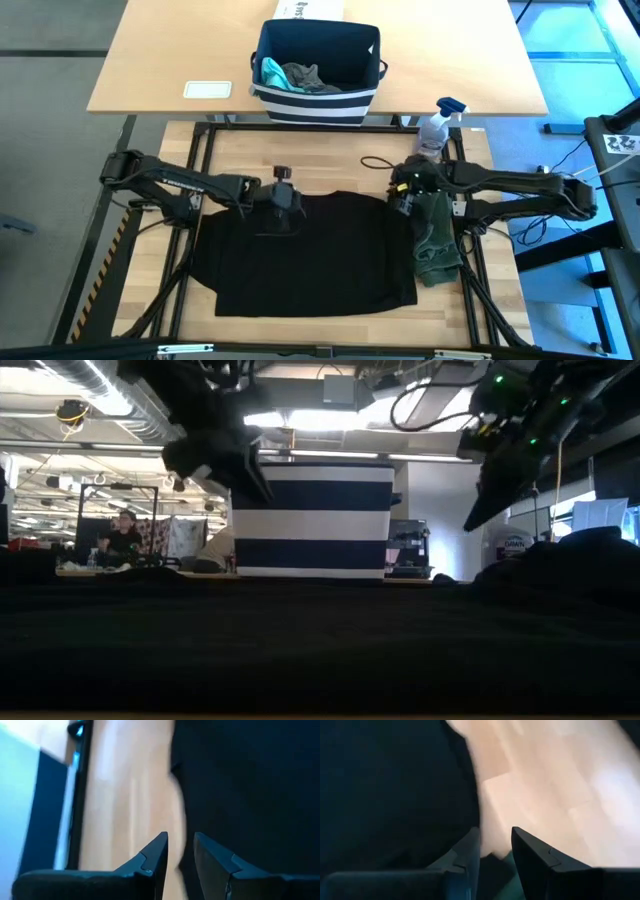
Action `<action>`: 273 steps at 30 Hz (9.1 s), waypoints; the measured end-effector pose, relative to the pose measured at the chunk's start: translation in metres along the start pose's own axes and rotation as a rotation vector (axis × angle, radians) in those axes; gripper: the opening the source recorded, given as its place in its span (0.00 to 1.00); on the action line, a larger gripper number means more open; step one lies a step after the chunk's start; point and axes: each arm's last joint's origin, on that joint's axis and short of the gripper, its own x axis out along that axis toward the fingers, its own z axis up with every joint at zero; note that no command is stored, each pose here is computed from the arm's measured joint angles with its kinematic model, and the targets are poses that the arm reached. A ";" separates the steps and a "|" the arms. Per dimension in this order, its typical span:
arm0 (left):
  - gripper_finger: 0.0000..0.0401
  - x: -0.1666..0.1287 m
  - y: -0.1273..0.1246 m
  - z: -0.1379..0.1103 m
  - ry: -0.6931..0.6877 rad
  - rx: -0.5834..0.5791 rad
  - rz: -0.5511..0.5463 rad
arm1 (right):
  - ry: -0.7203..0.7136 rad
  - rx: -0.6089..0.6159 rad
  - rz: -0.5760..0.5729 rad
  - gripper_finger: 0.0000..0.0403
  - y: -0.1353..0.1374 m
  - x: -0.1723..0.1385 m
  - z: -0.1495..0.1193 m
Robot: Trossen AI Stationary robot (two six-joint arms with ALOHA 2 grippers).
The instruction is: Fold Laundry from Bin
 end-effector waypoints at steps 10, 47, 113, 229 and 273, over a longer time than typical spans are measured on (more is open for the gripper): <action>0.23 -0.009 -0.045 0.019 -0.130 -0.006 -0.053 | 0.000 0.030 0.101 0.28 0.045 -0.037 -0.022; 0.22 -0.012 -0.060 0.030 -0.229 -0.056 -0.085 | 0.303 0.354 -0.060 0.33 0.065 -0.080 -0.062; 0.22 0.042 -0.037 0.053 -0.424 -0.060 -0.095 | -0.075 0.359 0.047 0.01 0.079 -0.073 -0.036; 0.22 0.010 -0.114 0.060 -0.378 -0.035 -0.219 | 0.119 0.782 -0.028 0.43 0.176 -0.039 -0.077; 0.22 0.011 -0.107 0.068 -0.457 0.035 -0.172 | 0.188 0.776 -0.262 0.43 0.151 -0.042 -0.083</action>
